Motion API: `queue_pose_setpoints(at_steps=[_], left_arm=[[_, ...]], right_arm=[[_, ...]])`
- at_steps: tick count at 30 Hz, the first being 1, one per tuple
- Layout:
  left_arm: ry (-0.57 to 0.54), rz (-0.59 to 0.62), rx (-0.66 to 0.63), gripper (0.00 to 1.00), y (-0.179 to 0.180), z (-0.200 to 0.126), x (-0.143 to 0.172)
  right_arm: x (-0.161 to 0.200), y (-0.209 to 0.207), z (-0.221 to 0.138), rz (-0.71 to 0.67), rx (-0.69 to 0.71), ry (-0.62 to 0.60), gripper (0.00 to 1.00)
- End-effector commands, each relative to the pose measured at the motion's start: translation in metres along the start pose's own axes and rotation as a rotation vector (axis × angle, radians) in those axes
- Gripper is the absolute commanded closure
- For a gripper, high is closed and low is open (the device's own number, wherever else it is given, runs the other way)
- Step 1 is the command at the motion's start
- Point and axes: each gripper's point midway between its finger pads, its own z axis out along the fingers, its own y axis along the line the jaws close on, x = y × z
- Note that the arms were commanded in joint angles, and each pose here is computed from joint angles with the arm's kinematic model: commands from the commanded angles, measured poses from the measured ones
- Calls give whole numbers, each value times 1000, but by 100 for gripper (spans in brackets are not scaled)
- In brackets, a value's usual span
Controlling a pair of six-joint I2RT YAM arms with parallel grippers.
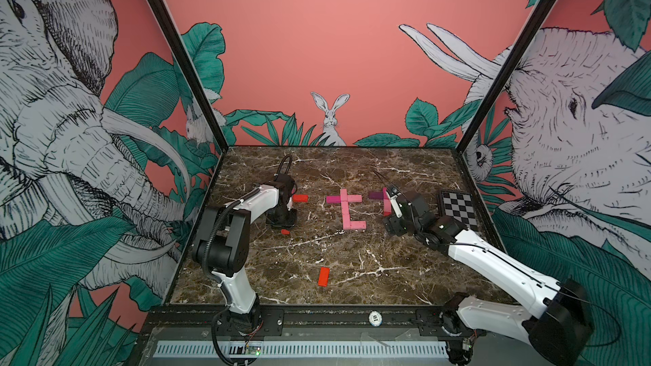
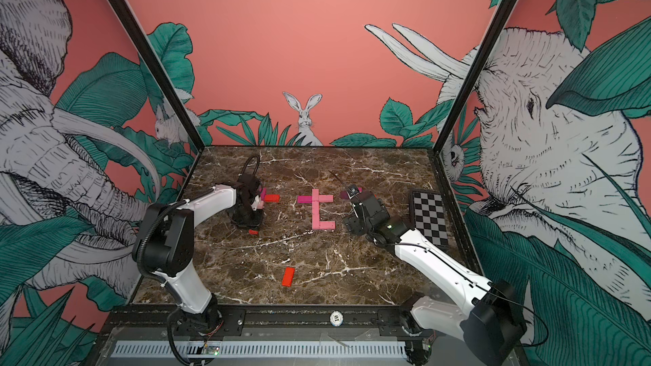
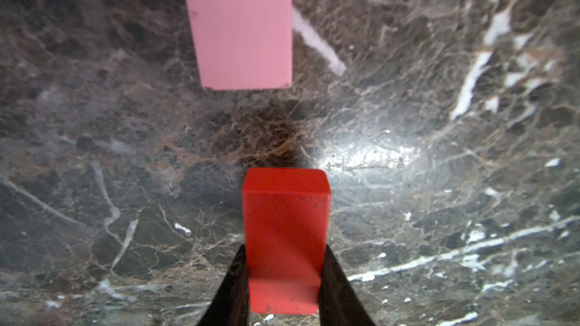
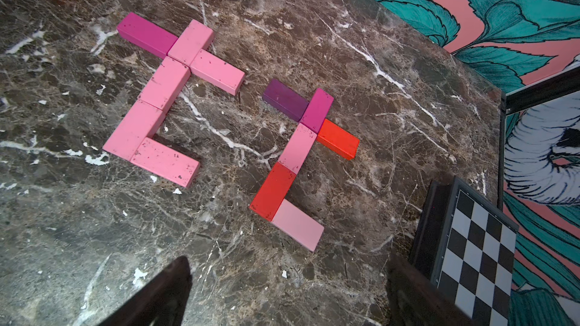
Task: Assemble the letter t with building blocks
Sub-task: Assemble the building block at the center of the board.
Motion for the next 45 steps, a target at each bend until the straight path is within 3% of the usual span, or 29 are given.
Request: queue_pose_setpoints(at_steps=[1,31,45], left_arm=[[17,32,3,82,5,-7,-2],[53,14,-5,75,15,9,-13],[66,3,-13,61,18,13,-13]], right_arm=[[-13,-7,-6,12,20,-25,5],[-15,-10,-8,2,31,-21,5],[-15,-10,-8,0,32,-20,5]])
